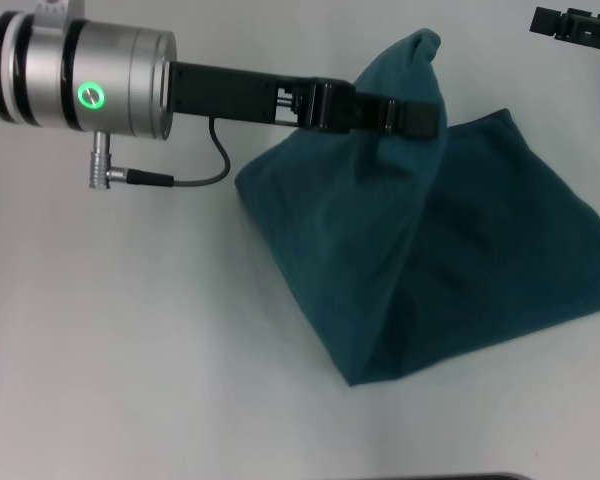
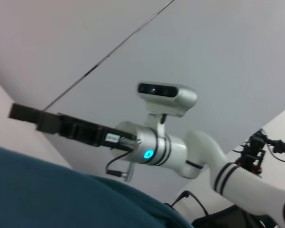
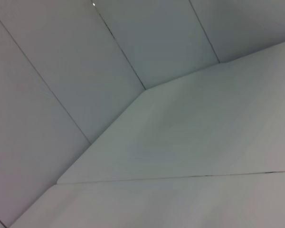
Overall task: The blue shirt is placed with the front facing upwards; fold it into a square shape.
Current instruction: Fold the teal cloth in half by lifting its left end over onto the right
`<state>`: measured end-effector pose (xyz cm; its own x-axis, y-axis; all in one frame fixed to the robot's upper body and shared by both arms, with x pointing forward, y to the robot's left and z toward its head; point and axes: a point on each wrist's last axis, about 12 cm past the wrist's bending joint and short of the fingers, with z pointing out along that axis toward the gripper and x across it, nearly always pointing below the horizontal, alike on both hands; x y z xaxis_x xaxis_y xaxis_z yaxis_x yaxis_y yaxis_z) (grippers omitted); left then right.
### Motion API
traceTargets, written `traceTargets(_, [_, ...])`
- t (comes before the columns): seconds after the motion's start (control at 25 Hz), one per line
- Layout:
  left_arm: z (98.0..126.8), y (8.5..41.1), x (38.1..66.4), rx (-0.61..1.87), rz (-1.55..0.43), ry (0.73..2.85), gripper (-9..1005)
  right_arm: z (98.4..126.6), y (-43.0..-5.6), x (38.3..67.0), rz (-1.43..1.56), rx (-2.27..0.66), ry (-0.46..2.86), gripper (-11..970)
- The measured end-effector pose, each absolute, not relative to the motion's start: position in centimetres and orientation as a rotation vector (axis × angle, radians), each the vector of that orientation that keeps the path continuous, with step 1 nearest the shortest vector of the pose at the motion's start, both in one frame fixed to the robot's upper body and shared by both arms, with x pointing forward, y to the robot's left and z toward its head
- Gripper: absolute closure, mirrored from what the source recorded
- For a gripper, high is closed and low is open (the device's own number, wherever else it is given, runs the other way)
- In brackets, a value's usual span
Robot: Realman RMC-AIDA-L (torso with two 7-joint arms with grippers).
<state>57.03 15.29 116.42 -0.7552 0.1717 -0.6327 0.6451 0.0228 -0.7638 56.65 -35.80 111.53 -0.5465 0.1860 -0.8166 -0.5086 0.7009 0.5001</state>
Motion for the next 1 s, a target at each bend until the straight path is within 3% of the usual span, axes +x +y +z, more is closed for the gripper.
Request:
traceTargets(0.36, [117.6,14.4,57.6,0.836,-1.798,1.917,989,111.6,-35.6,56.8,0.923,-0.248,1.953,29])
traceTargets(1.0, [115.7,10.8,57.4,0.805,-1.791,1.921,927,111.6,-35.5,56.8,0.927,-0.25,1.951,30])
